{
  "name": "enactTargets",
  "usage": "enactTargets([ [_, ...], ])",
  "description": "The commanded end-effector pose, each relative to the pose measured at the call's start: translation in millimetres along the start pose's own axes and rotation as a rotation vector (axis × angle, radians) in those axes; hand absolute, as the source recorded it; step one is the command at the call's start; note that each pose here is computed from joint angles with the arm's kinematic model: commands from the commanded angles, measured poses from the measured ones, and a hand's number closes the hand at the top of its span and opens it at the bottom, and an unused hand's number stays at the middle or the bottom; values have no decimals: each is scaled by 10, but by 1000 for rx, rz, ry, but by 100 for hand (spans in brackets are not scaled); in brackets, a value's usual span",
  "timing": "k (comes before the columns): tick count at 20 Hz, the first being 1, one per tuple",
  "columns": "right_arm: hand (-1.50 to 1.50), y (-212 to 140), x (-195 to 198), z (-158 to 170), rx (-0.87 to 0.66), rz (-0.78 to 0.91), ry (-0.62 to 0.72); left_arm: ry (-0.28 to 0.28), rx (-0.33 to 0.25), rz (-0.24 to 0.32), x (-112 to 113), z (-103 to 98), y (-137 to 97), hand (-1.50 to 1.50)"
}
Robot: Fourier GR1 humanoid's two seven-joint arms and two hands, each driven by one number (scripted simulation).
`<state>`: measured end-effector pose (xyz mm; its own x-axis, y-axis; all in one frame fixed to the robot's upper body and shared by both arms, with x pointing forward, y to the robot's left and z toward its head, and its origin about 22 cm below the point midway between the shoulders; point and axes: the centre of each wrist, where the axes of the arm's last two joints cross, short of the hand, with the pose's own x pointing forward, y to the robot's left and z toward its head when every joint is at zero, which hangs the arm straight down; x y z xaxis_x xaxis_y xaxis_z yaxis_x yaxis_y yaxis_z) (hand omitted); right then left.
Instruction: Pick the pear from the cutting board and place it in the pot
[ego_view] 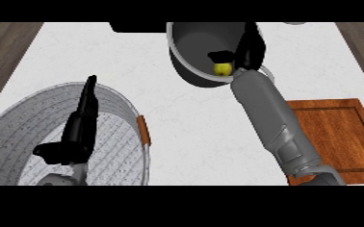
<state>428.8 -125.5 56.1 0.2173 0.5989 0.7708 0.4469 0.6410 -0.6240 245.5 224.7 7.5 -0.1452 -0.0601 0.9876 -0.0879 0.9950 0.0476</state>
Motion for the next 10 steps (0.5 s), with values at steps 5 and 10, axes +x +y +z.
enactTargets([
  [5, -150, -340, -377, -221, -134, -277, 42, 13, -20, 27, -135, 170, -9, 0],
  [10, -150, -655, -878, -403, -218, -307, 8, 20, -14, 15, 73, 100, -24, 0],
])
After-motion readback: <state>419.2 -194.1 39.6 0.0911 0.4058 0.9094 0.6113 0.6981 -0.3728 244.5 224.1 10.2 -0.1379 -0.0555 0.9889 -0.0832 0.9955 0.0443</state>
